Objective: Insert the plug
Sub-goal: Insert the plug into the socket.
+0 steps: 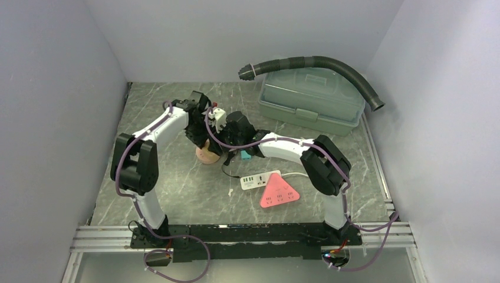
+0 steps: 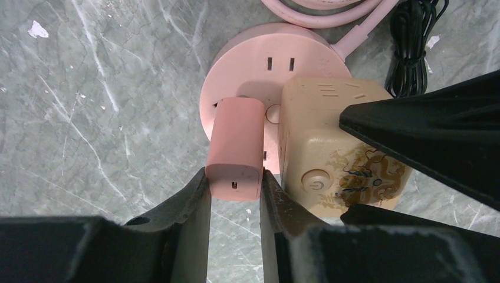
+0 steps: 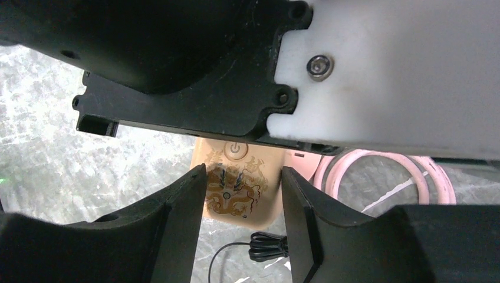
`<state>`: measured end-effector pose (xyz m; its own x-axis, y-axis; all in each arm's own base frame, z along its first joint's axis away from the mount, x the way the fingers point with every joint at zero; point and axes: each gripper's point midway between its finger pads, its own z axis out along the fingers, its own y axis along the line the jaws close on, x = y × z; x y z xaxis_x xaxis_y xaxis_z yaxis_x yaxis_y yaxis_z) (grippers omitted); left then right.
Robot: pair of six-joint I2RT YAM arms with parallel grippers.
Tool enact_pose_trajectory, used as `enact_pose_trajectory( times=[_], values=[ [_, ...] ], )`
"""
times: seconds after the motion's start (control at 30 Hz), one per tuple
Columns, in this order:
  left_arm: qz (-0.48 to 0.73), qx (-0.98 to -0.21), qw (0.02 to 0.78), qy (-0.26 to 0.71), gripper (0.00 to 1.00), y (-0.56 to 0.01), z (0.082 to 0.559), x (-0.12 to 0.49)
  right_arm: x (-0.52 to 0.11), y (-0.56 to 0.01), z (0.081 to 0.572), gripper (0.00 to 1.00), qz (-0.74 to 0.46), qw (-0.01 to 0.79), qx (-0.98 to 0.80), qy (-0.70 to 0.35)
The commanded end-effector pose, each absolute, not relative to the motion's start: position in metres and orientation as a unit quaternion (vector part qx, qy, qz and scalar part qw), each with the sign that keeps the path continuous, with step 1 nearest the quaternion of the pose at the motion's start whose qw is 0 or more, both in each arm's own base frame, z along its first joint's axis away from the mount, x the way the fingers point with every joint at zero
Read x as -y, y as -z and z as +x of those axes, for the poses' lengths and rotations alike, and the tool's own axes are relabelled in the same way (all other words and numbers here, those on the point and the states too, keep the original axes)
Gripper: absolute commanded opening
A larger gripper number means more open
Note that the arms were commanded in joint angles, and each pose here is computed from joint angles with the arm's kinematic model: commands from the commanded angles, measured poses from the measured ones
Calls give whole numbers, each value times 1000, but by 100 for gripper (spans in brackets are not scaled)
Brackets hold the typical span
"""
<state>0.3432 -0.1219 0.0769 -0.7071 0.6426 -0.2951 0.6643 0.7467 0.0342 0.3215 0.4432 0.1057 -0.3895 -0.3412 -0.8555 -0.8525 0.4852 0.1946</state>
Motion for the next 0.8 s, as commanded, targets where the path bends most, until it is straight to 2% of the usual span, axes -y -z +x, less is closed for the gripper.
enact_pose_trajectory(
  times=[0.0,0.07,0.17,0.33,0.47,0.5,0.67,0.7,0.77],
  values=[
    [355,-925,90,102,11,-58,314,145,-444,-80,302,54,-404,359,-774,-331],
    [347,-924,115,110,21,-70,319,149,-445,-83,303,56,-403,364,-772,-331],
    [334,-922,156,123,42,-88,326,153,-446,-88,305,59,-398,372,-770,-333],
    [322,-916,197,138,61,-110,328,157,-446,-96,307,64,-391,384,-766,-336],
    [312,-915,216,136,87,-116,329,150,-446,-104,310,66,-388,393,-763,-337],
    [306,-916,220,137,90,-118,330,148,-446,-106,309,67,-386,395,-761,-339],
    [268,-919,254,139,92,-141,343,128,-449,-118,310,69,-388,402,-754,-346],
    [259,-917,265,148,98,-150,347,124,-449,-120,310,70,-389,403,-752,-347],
    [243,-913,281,169,100,-168,351,118,-451,-126,309,71,-392,404,-748,-351]
  ],
)
